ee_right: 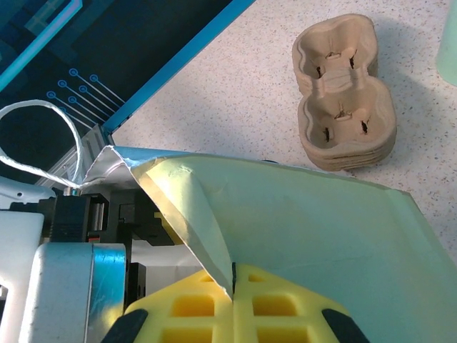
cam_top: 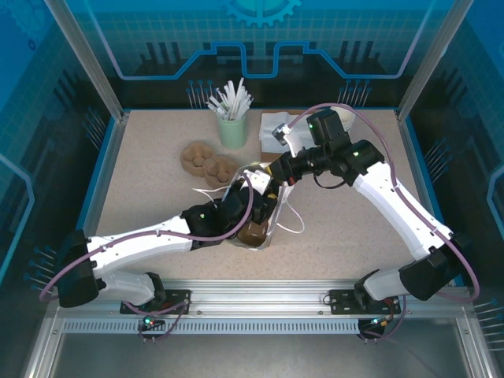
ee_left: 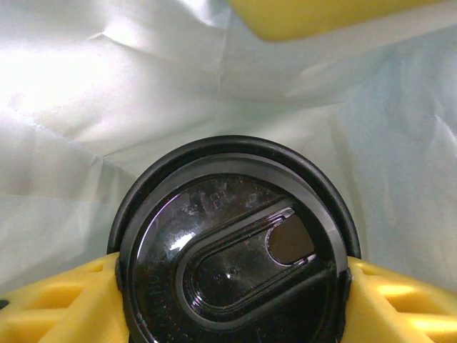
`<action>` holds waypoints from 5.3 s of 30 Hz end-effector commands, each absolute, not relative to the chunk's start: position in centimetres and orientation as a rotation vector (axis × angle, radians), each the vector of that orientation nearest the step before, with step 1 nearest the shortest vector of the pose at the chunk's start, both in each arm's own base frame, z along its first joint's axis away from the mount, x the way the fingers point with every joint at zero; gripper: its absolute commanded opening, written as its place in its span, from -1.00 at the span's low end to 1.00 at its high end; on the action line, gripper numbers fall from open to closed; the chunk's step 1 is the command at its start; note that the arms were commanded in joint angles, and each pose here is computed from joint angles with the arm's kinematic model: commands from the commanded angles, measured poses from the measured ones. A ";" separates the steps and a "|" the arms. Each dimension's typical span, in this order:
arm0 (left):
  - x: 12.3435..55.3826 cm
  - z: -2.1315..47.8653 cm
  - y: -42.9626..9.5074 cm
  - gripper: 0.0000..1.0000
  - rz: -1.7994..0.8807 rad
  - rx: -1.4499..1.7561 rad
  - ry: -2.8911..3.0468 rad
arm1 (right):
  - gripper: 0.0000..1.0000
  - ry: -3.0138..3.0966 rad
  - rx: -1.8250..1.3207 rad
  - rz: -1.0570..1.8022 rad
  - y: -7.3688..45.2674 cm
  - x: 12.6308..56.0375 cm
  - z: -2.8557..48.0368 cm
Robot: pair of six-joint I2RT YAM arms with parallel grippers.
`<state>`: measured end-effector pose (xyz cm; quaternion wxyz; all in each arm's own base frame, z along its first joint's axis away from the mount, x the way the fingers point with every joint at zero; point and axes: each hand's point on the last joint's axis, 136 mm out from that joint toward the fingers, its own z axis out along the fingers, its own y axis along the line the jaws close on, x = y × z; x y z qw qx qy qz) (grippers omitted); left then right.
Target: Pack the takeout coffee
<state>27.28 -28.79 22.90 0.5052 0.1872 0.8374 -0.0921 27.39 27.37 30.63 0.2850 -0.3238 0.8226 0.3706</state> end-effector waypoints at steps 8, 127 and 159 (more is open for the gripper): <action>27.5 21.3 -27.9 0.30 -0.168 0.428 2.057 | -1.00 2.181 -0.855 1.029 27.6 27.2 31.8; 30.6 9.6 -28.6 0.31 -0.114 0.362 2.748 | -0.10 2.306 -0.634 1.145 27.0 31.9 29.0; 29.3 7.8 -29.8 0.31 -0.121 0.437 2.900 | 0.25 2.278 0.098 0.918 14.6 31.6 37.2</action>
